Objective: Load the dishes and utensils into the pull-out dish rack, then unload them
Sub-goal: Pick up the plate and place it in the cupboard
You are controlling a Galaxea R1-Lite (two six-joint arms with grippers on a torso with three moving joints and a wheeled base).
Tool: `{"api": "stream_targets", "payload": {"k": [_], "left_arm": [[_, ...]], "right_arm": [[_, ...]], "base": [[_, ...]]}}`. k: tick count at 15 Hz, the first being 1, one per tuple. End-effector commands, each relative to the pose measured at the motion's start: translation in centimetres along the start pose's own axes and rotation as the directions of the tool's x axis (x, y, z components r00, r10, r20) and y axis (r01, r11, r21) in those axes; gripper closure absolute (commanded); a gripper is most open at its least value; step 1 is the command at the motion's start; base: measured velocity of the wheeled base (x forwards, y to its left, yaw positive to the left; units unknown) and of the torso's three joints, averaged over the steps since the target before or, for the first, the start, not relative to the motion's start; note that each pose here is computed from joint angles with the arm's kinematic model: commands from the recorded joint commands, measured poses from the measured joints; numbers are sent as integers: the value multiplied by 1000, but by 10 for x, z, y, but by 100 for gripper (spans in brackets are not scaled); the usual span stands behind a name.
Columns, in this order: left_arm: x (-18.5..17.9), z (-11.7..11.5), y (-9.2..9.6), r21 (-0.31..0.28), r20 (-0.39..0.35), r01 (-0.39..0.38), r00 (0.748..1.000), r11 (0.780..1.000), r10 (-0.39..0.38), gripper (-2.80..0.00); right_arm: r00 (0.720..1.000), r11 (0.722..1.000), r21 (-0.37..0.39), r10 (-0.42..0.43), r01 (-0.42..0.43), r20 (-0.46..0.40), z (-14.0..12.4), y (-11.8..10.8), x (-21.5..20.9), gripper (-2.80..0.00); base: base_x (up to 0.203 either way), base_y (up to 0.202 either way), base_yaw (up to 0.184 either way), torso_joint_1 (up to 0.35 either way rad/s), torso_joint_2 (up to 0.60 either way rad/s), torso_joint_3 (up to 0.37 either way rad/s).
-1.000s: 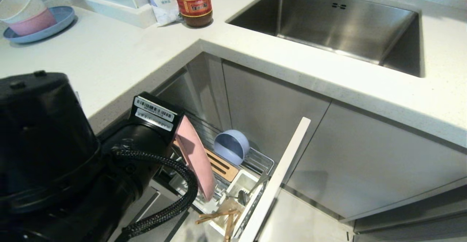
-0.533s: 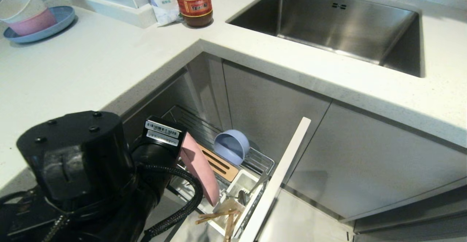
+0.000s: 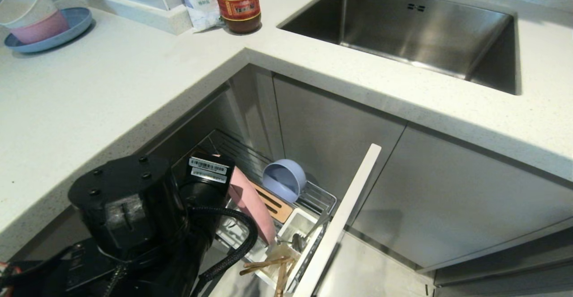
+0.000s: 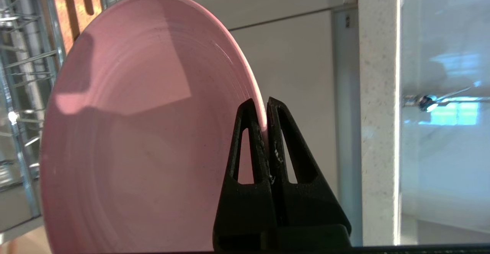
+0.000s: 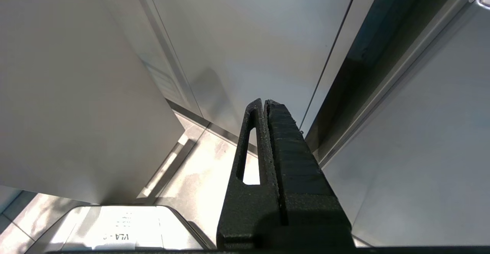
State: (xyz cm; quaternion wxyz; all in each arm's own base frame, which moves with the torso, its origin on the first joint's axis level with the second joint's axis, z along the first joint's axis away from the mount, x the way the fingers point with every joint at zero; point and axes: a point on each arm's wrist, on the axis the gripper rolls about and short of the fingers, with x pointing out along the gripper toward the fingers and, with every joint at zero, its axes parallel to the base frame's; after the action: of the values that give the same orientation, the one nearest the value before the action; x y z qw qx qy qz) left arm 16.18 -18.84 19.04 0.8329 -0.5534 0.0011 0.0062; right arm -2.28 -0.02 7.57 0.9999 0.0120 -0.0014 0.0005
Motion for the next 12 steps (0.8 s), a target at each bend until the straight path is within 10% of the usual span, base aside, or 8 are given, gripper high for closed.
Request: {"api": "stream_targets", "payload": {"k": [1,12], "left_arm": [[11,-4,10,19,20,-32,999,999,31,0],[39,-8,28,-23,72,-55,996,998,57,0]], "right_arm": [[1000,1000,1,0,0,3,0,0,0,0],[1000,1000,1,0,0,3,0,0,0,0]], "base": [[0,0,0,0,0,0],[0,0,0,0,0,0]]}}
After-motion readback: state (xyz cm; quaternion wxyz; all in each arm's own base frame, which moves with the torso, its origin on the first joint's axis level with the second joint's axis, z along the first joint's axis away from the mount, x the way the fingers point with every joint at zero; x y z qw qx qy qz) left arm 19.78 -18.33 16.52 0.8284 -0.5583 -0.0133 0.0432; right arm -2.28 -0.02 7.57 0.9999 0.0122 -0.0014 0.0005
